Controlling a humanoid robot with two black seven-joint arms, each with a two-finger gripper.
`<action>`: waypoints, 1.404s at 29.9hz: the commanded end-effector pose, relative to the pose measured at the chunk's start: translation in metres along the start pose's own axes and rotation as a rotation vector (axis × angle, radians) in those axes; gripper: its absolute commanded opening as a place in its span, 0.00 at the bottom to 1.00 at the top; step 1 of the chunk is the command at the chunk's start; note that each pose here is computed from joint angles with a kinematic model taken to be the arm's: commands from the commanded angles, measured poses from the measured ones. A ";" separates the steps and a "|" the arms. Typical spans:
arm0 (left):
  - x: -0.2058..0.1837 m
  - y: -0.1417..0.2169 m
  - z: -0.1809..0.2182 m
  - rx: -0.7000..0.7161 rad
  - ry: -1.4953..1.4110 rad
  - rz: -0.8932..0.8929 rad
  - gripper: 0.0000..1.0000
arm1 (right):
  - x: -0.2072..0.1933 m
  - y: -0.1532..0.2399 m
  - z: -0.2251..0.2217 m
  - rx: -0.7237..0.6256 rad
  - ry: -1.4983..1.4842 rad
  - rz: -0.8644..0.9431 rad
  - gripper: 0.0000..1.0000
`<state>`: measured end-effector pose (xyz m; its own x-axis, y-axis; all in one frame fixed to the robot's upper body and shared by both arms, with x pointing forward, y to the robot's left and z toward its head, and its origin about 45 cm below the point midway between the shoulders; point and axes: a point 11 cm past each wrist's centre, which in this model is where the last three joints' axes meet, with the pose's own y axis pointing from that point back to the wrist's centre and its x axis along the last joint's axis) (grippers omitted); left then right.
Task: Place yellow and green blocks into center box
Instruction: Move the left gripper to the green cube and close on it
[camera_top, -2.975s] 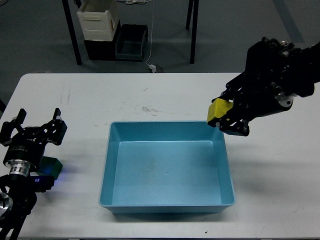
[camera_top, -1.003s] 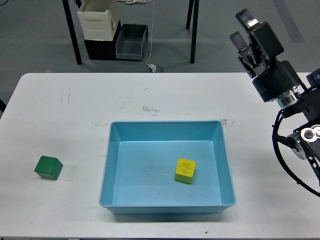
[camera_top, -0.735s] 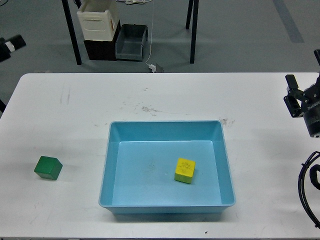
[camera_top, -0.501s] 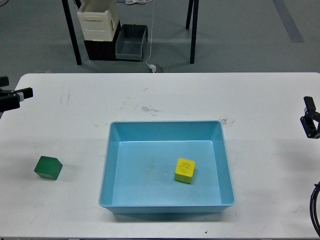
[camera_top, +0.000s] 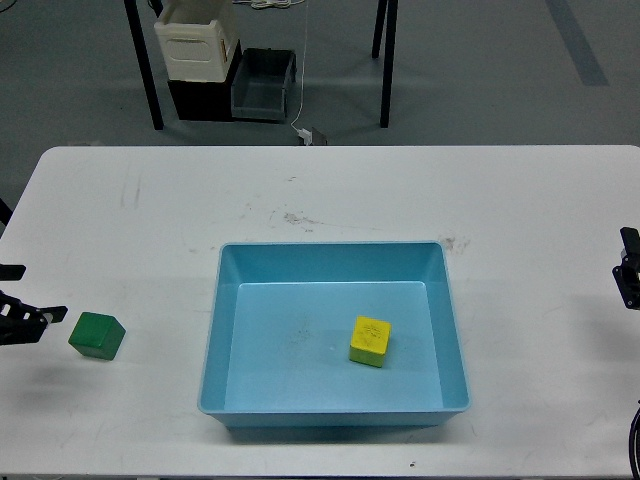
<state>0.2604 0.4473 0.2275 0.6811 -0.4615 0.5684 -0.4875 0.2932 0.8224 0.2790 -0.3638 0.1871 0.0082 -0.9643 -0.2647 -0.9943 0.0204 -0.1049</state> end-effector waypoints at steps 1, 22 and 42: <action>-0.014 -0.011 0.008 -0.026 -0.001 -0.043 1.00 | -0.001 0.000 0.002 -0.004 -0.004 0.000 1.00; -0.031 -0.047 0.024 -0.083 0.042 -0.108 1.00 | 0.003 0.003 0.004 -0.010 0.000 0.014 1.00; -0.013 -0.073 0.038 -0.133 -0.012 -0.095 0.76 | 0.005 0.003 0.004 -0.012 0.003 0.023 1.00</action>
<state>0.2667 0.4021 0.1607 0.7207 -0.4759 0.5041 -0.3620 0.3619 0.8591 0.2762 -0.3670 0.1819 -0.0139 -0.9646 -0.2634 -0.9954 0.0384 -0.0881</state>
